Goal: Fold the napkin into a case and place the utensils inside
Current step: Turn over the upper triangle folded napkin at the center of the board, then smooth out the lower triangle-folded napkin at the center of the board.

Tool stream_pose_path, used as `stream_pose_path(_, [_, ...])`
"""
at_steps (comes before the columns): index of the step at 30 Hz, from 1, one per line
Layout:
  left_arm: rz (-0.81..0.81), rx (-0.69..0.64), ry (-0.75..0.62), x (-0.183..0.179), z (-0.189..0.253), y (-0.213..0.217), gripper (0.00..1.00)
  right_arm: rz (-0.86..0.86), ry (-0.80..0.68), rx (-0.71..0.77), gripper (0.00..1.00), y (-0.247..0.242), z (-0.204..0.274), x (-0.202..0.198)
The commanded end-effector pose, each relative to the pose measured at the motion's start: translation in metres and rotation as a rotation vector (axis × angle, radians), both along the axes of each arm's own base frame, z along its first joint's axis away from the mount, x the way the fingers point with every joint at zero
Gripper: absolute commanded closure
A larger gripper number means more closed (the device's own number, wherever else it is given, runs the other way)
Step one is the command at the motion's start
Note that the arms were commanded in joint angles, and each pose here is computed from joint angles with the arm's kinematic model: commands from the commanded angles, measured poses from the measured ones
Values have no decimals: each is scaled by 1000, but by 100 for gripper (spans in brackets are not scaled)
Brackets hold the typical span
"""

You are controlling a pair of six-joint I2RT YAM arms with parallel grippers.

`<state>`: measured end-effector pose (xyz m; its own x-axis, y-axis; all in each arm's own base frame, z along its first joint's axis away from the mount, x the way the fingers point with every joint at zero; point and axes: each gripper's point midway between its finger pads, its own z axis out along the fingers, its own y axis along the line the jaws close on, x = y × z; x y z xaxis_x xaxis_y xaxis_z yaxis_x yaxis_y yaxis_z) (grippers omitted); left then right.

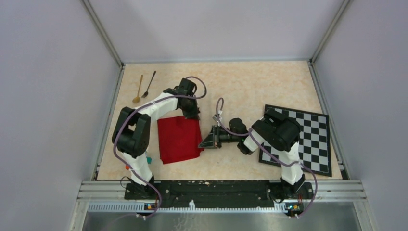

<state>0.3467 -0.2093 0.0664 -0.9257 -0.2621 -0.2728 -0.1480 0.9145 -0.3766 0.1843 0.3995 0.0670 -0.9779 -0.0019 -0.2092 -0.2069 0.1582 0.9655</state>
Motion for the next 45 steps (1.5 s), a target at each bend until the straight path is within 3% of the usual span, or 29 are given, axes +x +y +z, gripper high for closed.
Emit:
stream_pose_path(1, [-49,-131,-390,86,67,-49,100,194,-17,-22,100,-35,-8,-49])
stream_pose_path(3, [-79,-152,-363,84,58,-60,97,154,-13,-90,99,-45,-20,-46])
stream_pose_path(6, [-132,-186,-322,79,48,-73,79,76,-2,-195,83,-61,-31,-39])
stream_pose_path(11, [-288,-265,-354,60,87,-93,37,-54,-12,-473,52,-109,-51,-26])
stream_pose_path(16, [-389,-281,-407,17,128,-78,25,-184,-65,-518,46,-144,-33,8])
stream_pose_path(19, [-431,-288,-326,-29,108,-68,24,-231,-73,-495,47,-144,-23,37])
stream_pose_path(23, [-431,-252,-206,-88,71,-59,25,-257,-92,-461,57,-126,-15,79])
stream_pose_path(29, [-457,-145,-124,-142,29,-63,41,-245,-92,-365,77,-96,-11,115])
stream_pose_path(34, [-499,-23,-69,-163,4,-70,55,-206,-72,-342,81,-89,-16,104])
stream_pose_path(45, [-538,71,-10,-187,-27,-76,62,-104,-8,-377,75,-93,-42,23])
